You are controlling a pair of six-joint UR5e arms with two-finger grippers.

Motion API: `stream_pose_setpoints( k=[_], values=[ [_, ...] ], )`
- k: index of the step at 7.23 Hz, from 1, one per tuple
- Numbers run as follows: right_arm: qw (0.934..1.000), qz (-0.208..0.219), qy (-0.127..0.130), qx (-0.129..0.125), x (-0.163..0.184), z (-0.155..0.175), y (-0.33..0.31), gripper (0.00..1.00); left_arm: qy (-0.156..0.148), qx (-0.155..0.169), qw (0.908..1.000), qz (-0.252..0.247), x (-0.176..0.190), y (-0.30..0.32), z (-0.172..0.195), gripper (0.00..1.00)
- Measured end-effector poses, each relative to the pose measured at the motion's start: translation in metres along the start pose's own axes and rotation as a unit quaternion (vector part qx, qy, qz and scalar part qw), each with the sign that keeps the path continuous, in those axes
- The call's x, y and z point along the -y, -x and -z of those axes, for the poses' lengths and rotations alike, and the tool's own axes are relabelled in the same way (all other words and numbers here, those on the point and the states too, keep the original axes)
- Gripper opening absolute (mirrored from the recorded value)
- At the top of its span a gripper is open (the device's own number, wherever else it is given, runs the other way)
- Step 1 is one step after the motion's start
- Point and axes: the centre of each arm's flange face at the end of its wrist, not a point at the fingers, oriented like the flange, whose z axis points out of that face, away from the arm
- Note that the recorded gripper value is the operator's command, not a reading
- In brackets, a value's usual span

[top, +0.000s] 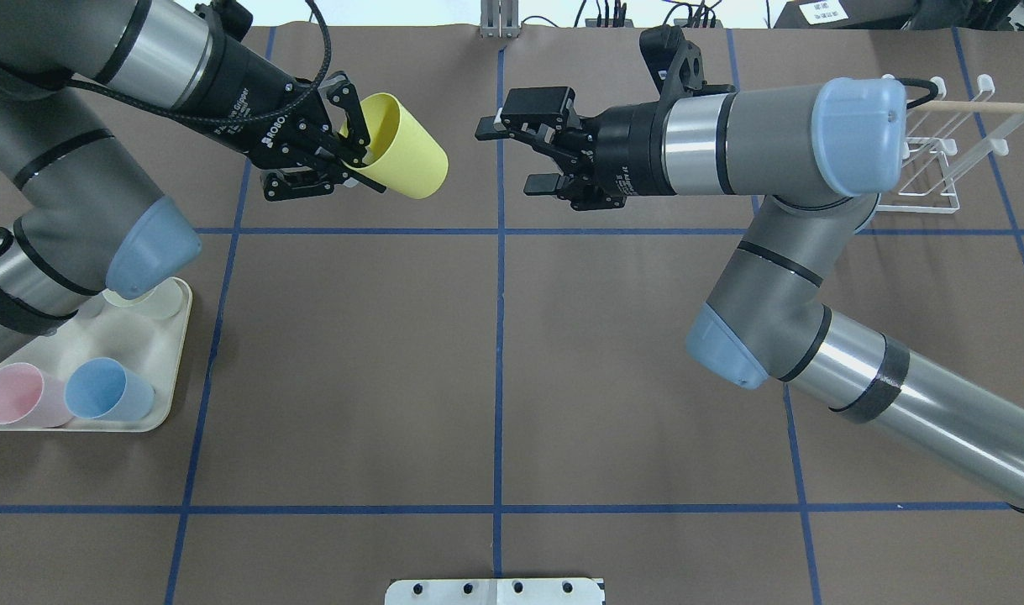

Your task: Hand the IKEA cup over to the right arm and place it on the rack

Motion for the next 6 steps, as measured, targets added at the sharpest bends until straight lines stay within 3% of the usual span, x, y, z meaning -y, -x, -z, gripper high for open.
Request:
stream_pose_setpoints(
  k=[1,3,5,6],
  values=[
    [0.9996,-0.002,0.007,0.028,-0.003,0.006,0.003,0.98,0.008,-0.042,0.9991,0.007,-0.006,0.001,-0.002,0.0],
    [0.9966,-0.008,0.024,0.078,-0.01,0.019,0.008,0.98,0.054,-0.111,0.992,0.028,-0.01,0.015,0.001,0.0],
    [0.9915,-0.021,0.028,0.126,-0.013,0.031,0.012,0.98,0.103,-0.161,0.9796,0.063,-0.013,0.026,0.01,0.0],
    [0.9887,-0.025,0.027,0.145,-0.013,0.036,0.014,0.98,0.129,-0.191,0.9688,0.091,-0.014,0.03,0.014,0.0]
  ],
)
